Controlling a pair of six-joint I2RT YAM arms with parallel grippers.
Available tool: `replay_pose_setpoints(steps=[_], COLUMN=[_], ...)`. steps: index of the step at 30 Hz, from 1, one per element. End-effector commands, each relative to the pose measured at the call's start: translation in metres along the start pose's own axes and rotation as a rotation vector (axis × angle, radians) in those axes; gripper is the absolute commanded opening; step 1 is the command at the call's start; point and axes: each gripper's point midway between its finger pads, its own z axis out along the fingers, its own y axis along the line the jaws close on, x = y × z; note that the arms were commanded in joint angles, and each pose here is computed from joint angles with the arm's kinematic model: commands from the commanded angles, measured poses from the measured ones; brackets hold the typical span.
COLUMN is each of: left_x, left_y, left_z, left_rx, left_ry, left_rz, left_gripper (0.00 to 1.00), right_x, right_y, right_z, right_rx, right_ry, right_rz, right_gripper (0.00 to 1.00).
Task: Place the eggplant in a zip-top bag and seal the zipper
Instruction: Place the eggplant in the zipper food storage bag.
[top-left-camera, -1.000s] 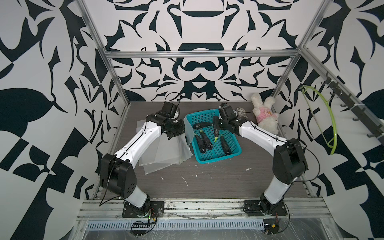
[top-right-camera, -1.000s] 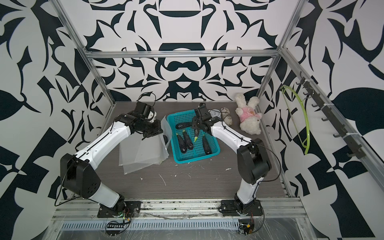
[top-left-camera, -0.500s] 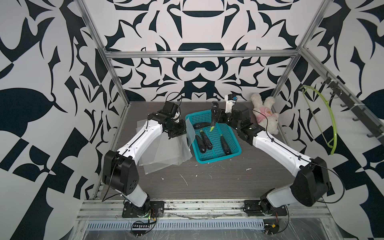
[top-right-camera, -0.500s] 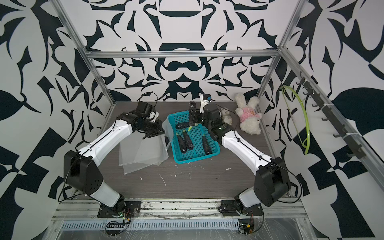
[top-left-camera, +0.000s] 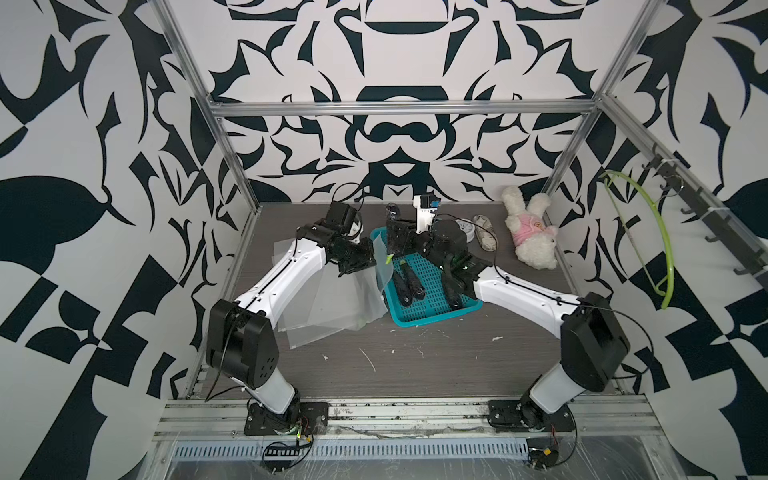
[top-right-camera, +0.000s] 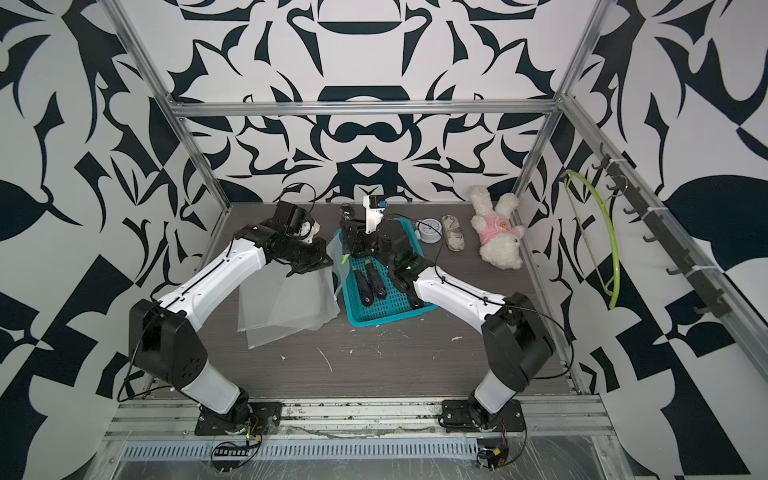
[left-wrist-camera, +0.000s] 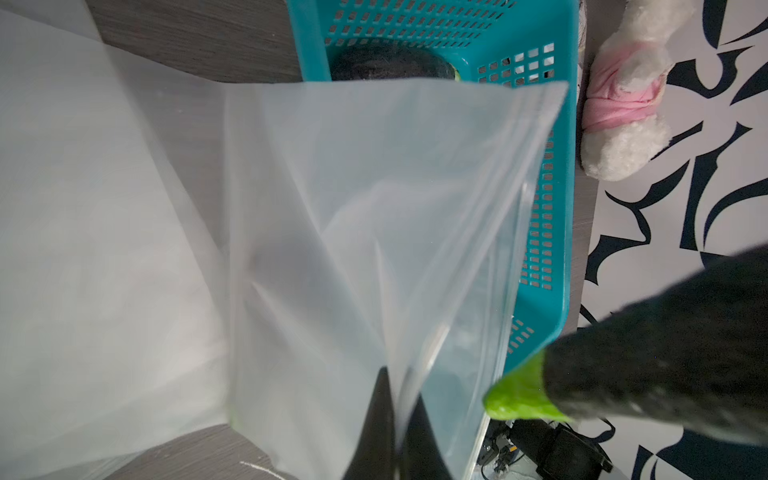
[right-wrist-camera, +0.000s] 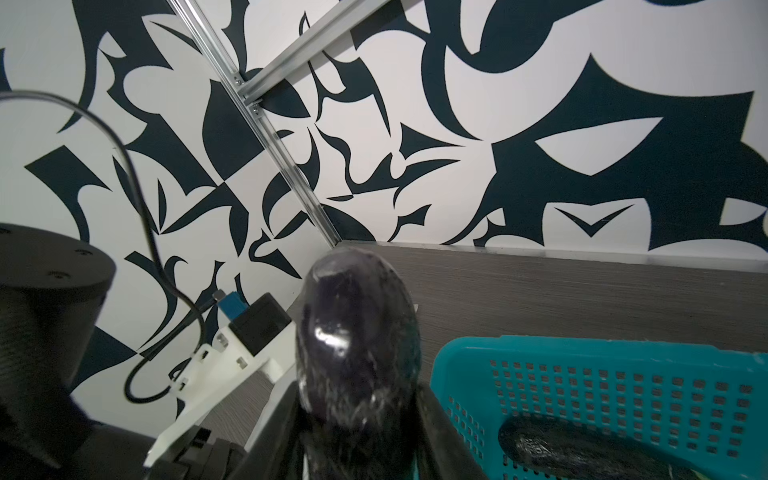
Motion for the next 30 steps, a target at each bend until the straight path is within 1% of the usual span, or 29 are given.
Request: replay_pose_setpoints(steps=[1, 4, 7, 13, 18, 23, 27, 30], left_x=[-0.005, -0.006, -0.009, -0.019, -0.019, -0.02, -0.024, -0.026], left_y=[-0.012, -0.012, -0.01, -0.01, -0.008, -0.006, -0.008, -0.007], left_z=[-0.011, -0.014, -0.016, -0.027, -0.029, -0.03, -0.034, -0.037], left_rx=[0.044, 0.042, 0.034, 0.039, 0.029, 0.021, 0.022, 0.013], left_ry=[-0.027, -0.04, -0.055, -0.111, -0.116, -0.123, -0.148, -0.163], left_rz=[0.011, 0.013, 0.008, -0.005, -0.001, 0.002, 0.016, 0.026], left_gripper=[0.0, 0.0, 0.0, 0.0, 0.0, 0.0, 0.0, 0.0], right_x=[-0.029, -0.013, 0.004, 0.027, 0.045, 0.063, 0.071, 0.075], right_y=[0.032, 0.03, 0.027, 0.023, 0.023, 0.032, 0.037, 0.038], right_z=[-0.005, -0.004, 0.0, -0.006, -0.011, -0.012, -0.01, -0.007], right_rx=[-0.092, -0.094, -0.097, -0.072, -0.061, -0.075, -0.081, -0.072], right_ry=[-0.136, -0.132, -0.085, -0.019, 0.045, 0.116, 0.188, 0.235], right_rz=[-0.045, -0.051, -0.039, -0.055, -0.066, -0.116, -0.121, -0.131], right_gripper=[0.39, 0.39, 0.39, 0.38, 0.38, 0.39, 0.43, 0.47])
